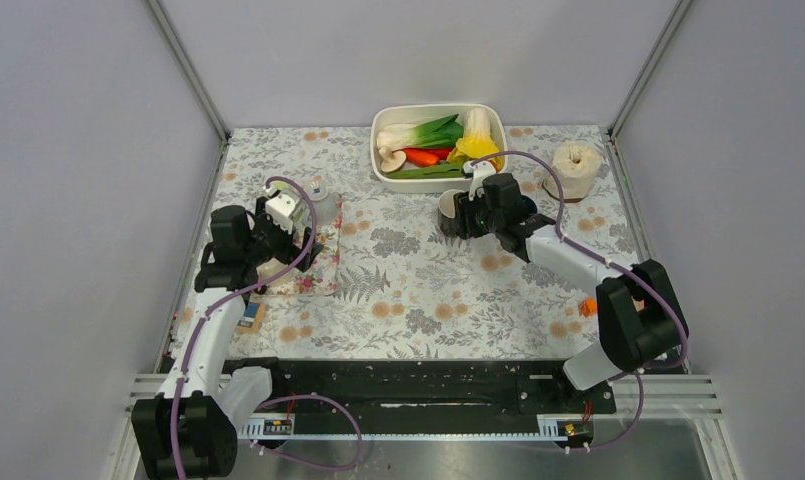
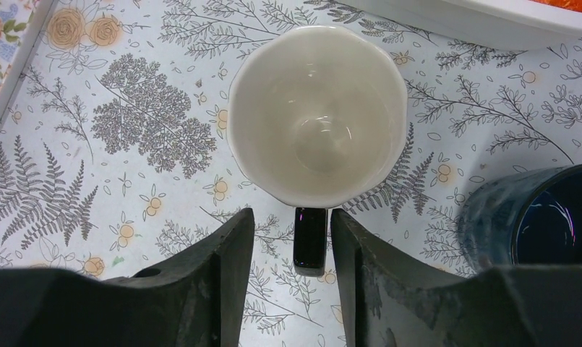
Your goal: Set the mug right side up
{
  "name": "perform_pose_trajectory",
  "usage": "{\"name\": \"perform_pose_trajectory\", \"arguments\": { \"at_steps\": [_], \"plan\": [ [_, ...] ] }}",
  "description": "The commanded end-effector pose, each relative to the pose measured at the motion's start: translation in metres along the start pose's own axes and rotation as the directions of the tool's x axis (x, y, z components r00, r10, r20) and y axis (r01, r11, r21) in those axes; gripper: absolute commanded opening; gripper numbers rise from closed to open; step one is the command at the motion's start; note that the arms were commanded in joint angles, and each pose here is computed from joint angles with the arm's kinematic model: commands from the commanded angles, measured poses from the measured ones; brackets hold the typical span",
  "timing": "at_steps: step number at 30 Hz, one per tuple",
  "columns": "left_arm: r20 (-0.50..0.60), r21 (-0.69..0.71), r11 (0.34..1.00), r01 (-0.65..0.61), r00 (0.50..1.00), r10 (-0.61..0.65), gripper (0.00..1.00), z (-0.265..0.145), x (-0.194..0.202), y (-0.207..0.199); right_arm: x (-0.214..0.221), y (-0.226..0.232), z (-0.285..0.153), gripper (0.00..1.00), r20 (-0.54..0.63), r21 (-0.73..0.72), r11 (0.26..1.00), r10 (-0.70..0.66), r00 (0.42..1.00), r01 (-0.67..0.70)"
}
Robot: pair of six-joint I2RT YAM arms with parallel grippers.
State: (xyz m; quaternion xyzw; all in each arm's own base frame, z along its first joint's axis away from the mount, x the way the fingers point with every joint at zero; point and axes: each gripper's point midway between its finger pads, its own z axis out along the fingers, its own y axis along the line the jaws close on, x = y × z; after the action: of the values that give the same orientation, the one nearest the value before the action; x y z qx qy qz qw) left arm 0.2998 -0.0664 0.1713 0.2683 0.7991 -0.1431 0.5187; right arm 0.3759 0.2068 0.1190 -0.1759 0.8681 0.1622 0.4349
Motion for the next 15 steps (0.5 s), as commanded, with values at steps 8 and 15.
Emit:
{"name": "perform_pose_trajectory", "arguments": {
  "at_steps": [8,15],
  "plan": [
    [0.037,-0.018,1.0,-0.024,0.999,0.025,0.99,0.002,-0.007,0.007,-0.07,0.0,-0.051,0.72,0.144,0.06,0.993,-0.108,0.984,0.1],
    [0.003,-0.102,0.995,-0.014,1.0,0.014,0.99,0.003,-0.004,0.025,-0.111,0.016,-0.11,1.0,0.312,0.023,0.987,-0.157,0.937,0.157]
  ]
}}
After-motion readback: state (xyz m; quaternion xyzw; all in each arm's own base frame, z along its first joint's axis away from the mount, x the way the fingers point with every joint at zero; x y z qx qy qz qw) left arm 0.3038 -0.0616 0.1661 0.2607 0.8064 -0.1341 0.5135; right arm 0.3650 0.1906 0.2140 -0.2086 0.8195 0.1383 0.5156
